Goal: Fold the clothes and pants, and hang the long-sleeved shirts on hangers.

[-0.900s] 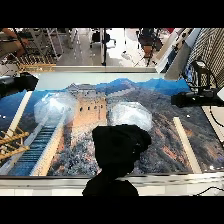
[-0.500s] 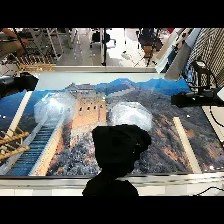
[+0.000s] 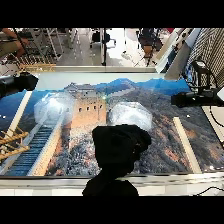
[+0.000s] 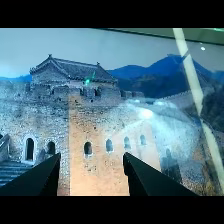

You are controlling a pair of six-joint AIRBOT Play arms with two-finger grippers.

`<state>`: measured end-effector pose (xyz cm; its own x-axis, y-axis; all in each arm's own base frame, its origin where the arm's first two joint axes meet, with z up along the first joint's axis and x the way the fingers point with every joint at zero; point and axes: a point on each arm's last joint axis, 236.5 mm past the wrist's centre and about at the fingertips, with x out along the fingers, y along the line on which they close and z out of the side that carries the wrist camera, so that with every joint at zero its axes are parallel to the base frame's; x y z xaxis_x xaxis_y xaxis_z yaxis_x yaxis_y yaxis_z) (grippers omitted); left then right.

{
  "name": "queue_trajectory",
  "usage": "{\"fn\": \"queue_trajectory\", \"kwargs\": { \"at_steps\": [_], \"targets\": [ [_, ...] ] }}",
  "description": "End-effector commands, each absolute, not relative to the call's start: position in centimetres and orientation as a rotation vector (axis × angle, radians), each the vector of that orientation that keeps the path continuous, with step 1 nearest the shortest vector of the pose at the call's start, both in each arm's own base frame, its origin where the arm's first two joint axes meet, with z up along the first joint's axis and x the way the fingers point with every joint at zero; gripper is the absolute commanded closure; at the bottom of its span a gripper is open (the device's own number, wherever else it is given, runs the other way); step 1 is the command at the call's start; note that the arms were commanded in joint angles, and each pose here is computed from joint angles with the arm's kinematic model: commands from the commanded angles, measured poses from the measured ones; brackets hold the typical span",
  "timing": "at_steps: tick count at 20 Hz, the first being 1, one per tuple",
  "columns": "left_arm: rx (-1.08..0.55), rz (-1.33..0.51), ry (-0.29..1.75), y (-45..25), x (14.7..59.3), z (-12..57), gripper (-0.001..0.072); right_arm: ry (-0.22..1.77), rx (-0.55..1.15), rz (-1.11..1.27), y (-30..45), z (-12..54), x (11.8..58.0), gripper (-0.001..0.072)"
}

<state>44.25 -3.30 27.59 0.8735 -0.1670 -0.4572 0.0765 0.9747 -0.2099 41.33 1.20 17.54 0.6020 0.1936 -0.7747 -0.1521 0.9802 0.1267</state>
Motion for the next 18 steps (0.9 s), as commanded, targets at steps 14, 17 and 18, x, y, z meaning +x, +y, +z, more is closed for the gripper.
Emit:
{"fn": "queue_trajectory", "kwargs": {
  "at_steps": [14, 17, 18],
  "targets": [
    [-0.173, -0.666, 1.196, -28.1, 32.0, 6.6, 0.0182, 0.710, 0.191, 0.255, 3.7, 21.4, 44.1, 0.0659],
    [-0.128, -0.601, 1.313, -30.9, 30.7, 1.1, 0.0182, 0.950, 0.180, 0.333, 5.1, 17.7, 39.8, 0.0170],
    [-0.128, -0.582, 1.340, -31.6, 30.4, -0.2, 0.0182, 1.049, 0.182, 0.385, 6.0, 16.3, 37.9, 0.0145]
  ]
}}
